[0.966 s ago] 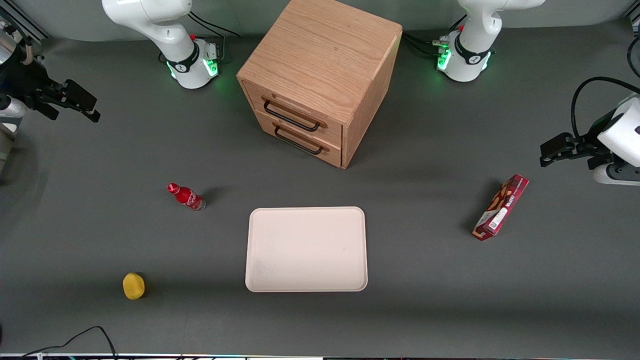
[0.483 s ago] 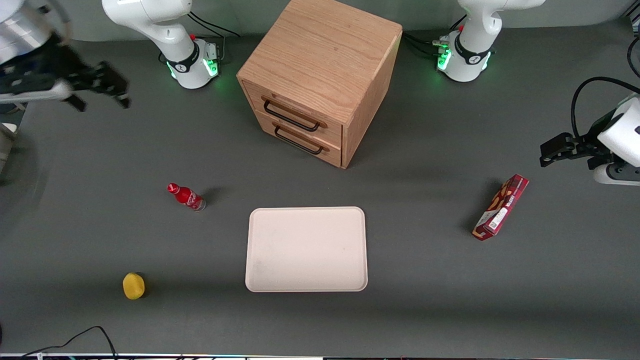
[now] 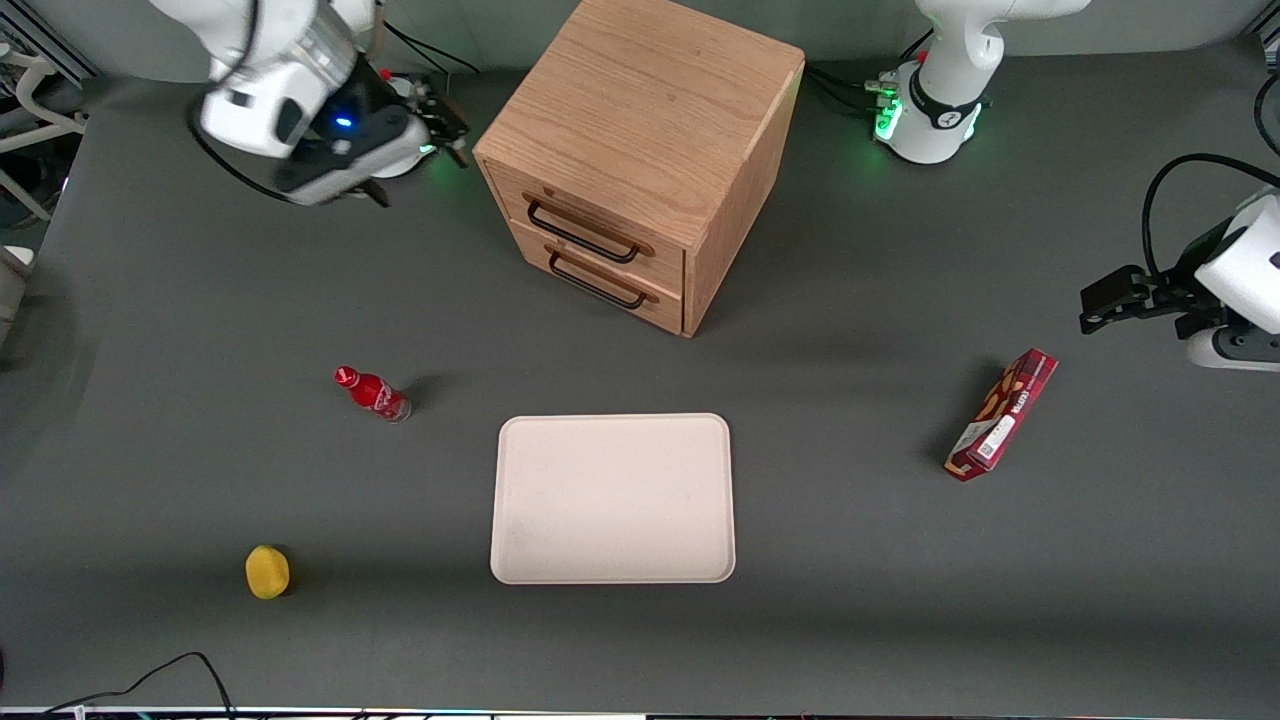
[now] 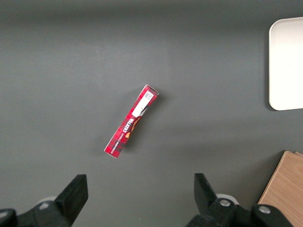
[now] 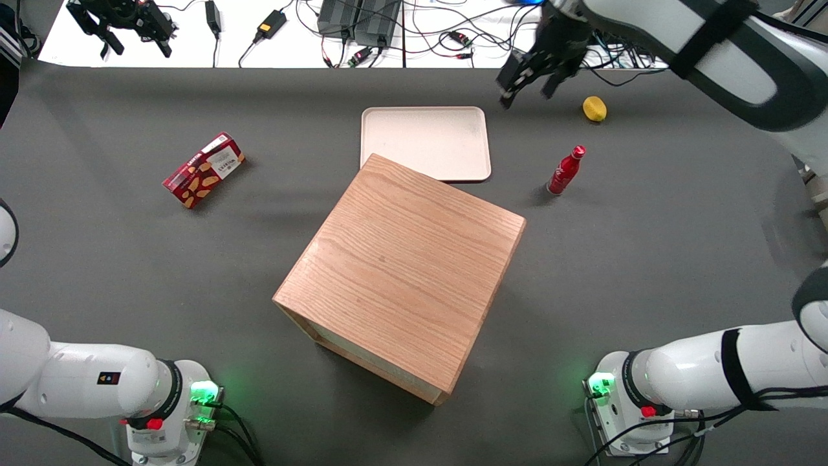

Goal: Open upper drawer

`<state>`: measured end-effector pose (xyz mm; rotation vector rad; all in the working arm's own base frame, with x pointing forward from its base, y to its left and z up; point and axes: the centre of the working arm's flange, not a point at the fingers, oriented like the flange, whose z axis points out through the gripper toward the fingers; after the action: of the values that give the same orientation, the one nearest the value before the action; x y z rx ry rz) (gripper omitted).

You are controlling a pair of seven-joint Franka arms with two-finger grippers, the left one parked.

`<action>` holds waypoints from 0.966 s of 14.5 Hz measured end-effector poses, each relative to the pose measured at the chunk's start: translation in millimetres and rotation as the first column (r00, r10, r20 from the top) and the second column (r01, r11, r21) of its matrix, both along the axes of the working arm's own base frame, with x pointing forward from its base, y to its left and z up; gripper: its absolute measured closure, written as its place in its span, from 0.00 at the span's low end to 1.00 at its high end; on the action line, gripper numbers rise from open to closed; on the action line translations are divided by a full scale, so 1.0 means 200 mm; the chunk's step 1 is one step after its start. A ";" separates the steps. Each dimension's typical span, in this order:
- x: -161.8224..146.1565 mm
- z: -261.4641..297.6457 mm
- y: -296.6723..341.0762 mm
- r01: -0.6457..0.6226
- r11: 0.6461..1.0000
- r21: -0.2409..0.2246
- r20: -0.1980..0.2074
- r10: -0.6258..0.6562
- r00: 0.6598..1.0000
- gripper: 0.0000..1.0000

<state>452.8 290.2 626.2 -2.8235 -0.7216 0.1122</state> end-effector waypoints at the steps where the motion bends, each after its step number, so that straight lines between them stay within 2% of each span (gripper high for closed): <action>1: 0.02 -0.06 0.03 -0.079 0.996 0.042 -0.025 0.080 0.996 0.00; 4: 0.14 -0.28 0.07 -0.179 0.974 0.139 -0.102 0.193 0.976 0.00; 6: 0.20 -0.46 0.10 -0.236 0.950 0.203 -0.129 0.265 0.956 0.00; 8: 0.23 -0.65 0.10 -0.274 0.932 0.238 -0.127 0.309 0.942 0.00; 14: 0.18 -0.99 0.24 -0.280 0.928 0.247 -0.075 0.306 0.949 0.00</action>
<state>488.1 338.7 428.3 -2.4495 -1.0527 0.2189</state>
